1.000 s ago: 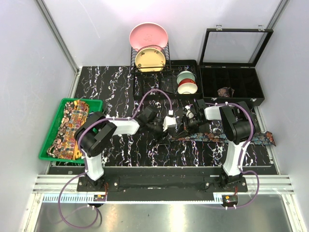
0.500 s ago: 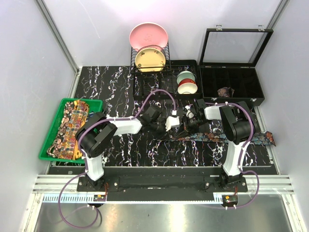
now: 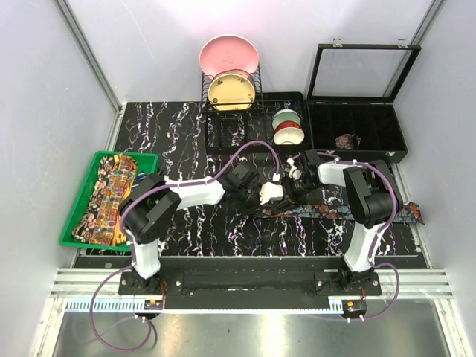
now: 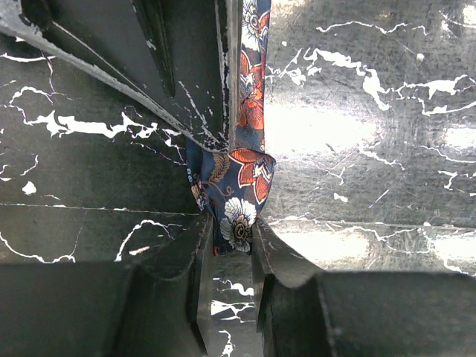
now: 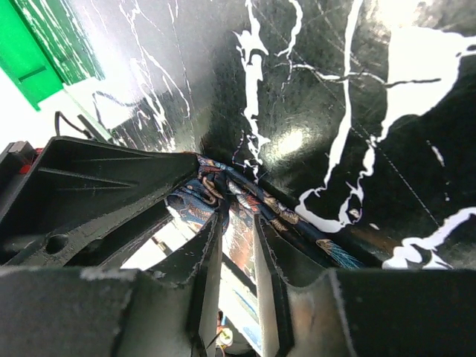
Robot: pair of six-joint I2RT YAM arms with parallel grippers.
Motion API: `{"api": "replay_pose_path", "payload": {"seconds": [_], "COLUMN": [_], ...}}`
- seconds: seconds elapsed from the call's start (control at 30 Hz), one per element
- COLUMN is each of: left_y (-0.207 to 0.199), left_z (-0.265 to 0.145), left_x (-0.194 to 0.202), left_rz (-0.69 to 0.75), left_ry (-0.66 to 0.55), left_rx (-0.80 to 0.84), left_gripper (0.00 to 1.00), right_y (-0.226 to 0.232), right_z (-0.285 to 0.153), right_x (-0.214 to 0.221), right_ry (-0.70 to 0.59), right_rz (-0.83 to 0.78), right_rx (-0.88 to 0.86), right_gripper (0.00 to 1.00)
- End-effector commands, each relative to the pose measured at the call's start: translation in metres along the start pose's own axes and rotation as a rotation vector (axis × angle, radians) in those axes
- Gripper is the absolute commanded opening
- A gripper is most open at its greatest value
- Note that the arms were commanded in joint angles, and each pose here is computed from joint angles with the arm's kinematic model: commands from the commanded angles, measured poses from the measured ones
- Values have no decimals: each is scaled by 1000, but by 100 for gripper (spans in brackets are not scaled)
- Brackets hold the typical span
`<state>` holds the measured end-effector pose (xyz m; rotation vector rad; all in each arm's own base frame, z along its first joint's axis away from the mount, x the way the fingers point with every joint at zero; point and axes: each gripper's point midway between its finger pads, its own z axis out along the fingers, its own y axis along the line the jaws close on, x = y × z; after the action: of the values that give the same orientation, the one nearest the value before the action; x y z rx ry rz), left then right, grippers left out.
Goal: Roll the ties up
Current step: Roll the tie at the center of the board.
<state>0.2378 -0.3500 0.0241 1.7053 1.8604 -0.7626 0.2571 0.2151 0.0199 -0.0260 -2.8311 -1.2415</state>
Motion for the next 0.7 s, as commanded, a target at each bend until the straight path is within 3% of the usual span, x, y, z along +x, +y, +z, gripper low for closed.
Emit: {"api": "replay_pose_path", "payload": {"seconds": [0.0, 0.23, 0.4, 0.53, 0.6, 0.67], "left_y": [0, 0, 1, 2, 1, -1], "left_z": [1, 2, 2, 3, 2, 0], "left_x": [23, 22, 22, 22, 22, 23], "left_rz": [-17, -3, -3, -2, 0, 1], "left_ry": [106, 113, 115, 119, 117, 116], "left_rx": [-2, -1, -1, 0, 1, 4], "left_gripper": [2, 1, 0, 0, 0, 3], "right_y": [2, 23, 27, 28, 26, 21], "right_z": [1, -5, -1, 2, 4, 4], "right_x": [0, 2, 5, 7, 5, 3], "right_ry": [1, -16, -20, -10, -16, -23], "right_rz": [-27, -45, -41, -42, -42, -42], "right_rx": [-19, -124, -160, -168, -148, -109], "right_gripper": [29, 37, 35, 21, 3, 0]}}
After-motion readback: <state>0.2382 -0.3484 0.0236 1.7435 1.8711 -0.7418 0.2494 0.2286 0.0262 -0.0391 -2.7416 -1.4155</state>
